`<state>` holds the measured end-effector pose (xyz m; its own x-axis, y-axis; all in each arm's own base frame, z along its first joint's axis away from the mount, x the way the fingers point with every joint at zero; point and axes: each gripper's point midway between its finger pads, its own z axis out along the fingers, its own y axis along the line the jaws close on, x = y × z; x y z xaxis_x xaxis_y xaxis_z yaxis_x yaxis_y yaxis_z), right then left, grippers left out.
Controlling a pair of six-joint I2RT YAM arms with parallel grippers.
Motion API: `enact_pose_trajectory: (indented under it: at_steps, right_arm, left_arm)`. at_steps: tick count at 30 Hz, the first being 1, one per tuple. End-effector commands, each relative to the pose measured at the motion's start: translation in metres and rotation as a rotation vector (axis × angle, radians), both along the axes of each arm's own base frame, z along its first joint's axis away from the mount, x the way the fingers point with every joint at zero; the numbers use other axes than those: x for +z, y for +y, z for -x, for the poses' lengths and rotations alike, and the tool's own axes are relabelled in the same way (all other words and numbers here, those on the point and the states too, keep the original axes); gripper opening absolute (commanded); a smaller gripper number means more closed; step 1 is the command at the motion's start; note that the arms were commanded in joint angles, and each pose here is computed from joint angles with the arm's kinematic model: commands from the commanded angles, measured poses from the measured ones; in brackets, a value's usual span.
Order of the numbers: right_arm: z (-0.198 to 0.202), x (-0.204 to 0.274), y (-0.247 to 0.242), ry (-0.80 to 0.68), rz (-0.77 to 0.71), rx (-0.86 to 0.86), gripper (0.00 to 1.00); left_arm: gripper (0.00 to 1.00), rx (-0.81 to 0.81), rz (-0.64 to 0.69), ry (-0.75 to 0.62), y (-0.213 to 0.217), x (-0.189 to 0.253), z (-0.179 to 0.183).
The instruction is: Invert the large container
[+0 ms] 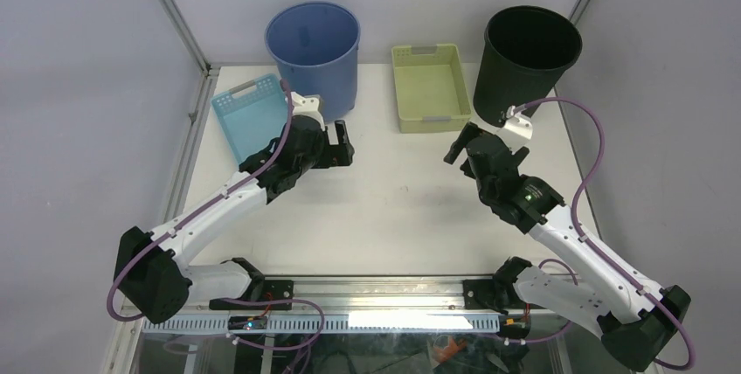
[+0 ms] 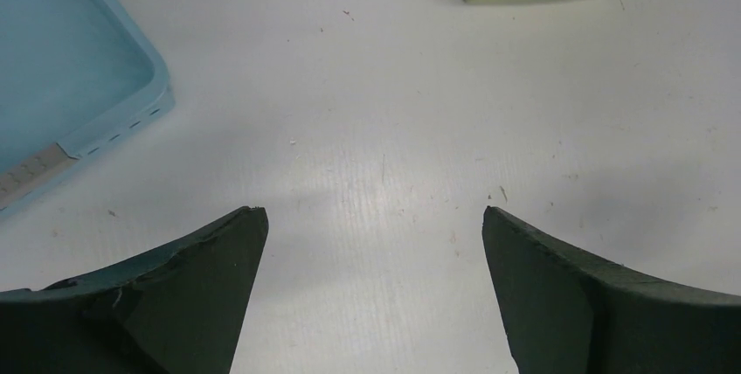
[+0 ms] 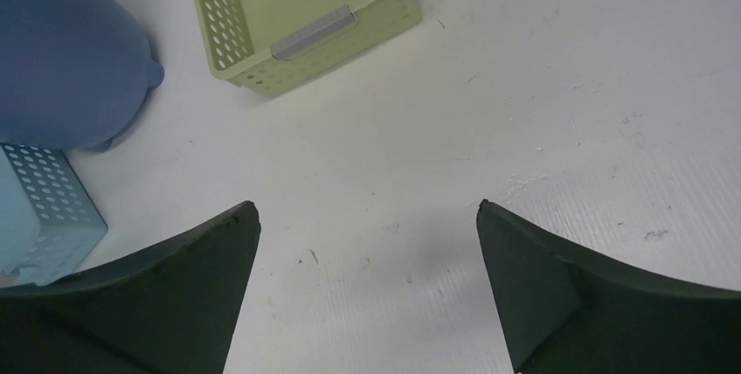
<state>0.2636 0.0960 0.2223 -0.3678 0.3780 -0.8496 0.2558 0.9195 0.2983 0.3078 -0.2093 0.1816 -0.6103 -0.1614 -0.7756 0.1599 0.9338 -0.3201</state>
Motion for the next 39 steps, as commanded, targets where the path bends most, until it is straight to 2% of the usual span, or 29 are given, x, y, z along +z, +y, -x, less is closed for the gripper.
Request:
enact_pose_trajectory:
  at_steps: [1, 7, 11, 14, 16, 21, 26, 30, 33, 35, 39]
  right_arm:
    - [-0.007, 0.018, -0.003, -0.065, -0.049, -0.055, 0.99]
    - [-0.007, 0.013, 0.0, -0.048, -0.048, -0.042, 0.99]
    - [-0.005, 0.006, 0.004, -0.025, -0.048, -0.015, 0.99]
    - [-0.005, 0.007, 0.048, -0.04, -0.057, 0.265, 1.0]
    - [-0.002, 0.005, 0.078, -0.045, -0.109, 0.417, 0.99]
    - [0.009, -0.033, 0.137, 0.107, -0.217, 0.575, 1.0]
    - [0.026, -0.057, 0.189, 0.14, -0.242, 0.655, 0.99]
    - [0.035, -0.077, 0.204, 0.193, -0.221, 0.651, 0.99]
    - [0.041, -0.097, 0.196, 0.256, -0.165, 0.628, 0.99]
    - [0.041, -0.105, 0.184, 0.279, -0.099, 0.598, 0.99]
    - [0.032, -0.099, 0.156, 0.258, 0.02, 0.524, 1.0]
  left_arm:
    - [0.99, 0.035, 0.031, -0.098, 0.008, 0.025, -0.006]
    - [0.99, 0.065, 0.022, -0.116, 0.015, 0.028, -0.007]
    - [0.99, 0.001, 0.024, -0.124, 0.009, 0.03, 0.0]
    - [0.99, -0.141, 0.037, -0.14, -0.003, 0.026, 0.016]
    - [0.99, -0.177, 0.059, -0.128, -0.006, 0.013, 0.026]
    - [0.99, -0.188, 0.108, -0.071, -0.008, -0.003, 0.039]
    - [0.99, -0.068, 0.092, -0.125, 0.009, 0.011, 0.027]
    - [0.99, 0.09, 0.023, -0.133, 0.035, 0.021, 0.003]
    - [0.99, 0.114, -0.007, -0.081, 0.045, 0.021, -0.019]
    - [0.99, 0.184, -0.014, -0.056, 0.059, 0.024, -0.034]
    - [0.99, 0.3, -0.025, -0.084, 0.084, 0.038, -0.057]
